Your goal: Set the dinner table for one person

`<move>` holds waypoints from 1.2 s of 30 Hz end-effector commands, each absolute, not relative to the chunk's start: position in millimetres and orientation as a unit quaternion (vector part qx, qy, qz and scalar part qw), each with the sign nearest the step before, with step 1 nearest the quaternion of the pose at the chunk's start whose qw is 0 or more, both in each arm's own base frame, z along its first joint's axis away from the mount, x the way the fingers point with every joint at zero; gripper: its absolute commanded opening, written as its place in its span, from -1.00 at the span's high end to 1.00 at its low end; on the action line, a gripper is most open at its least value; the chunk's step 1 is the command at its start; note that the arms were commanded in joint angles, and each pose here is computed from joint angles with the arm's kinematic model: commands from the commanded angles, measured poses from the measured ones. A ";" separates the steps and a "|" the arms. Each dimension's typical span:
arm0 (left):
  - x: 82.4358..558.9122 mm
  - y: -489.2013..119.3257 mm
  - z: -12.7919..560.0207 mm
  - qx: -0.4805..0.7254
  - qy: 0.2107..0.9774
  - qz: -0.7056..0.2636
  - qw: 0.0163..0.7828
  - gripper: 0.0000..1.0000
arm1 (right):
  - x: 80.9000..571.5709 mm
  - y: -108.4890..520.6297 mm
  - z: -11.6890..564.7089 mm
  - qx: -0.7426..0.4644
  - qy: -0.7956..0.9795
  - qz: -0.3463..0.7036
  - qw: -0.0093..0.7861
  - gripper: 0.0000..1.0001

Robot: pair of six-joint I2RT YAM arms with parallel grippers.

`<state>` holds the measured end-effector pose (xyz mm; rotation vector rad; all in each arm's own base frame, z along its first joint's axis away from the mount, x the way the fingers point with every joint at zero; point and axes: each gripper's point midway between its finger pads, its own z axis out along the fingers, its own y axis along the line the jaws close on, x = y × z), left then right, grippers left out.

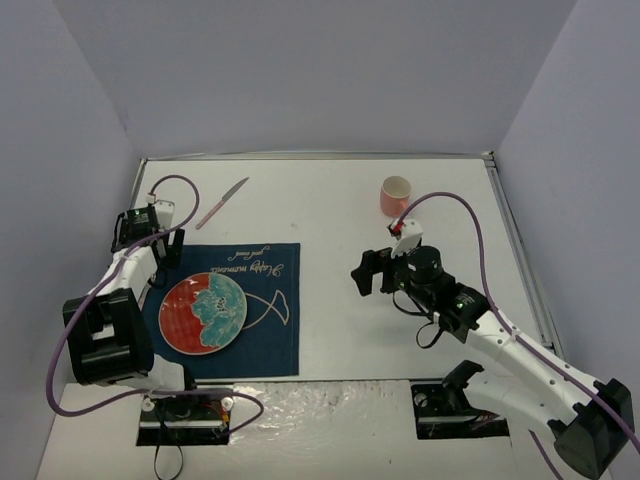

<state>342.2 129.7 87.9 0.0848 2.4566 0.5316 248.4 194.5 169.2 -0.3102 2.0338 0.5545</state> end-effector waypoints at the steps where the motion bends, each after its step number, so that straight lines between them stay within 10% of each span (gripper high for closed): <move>1: 359.9 146.5 95.4 -0.002 0.914 0.240 0.327 -0.89 | 267.3 203.3 215.6 -0.105 0.811 0.242 0.522 -0.98; 36: 357.7 181.9 65.2 -0.050 0.926 0.274 0.256 -0.89 | 280.0 218.4 213.9 -0.103 0.827 0.246 0.495 -0.98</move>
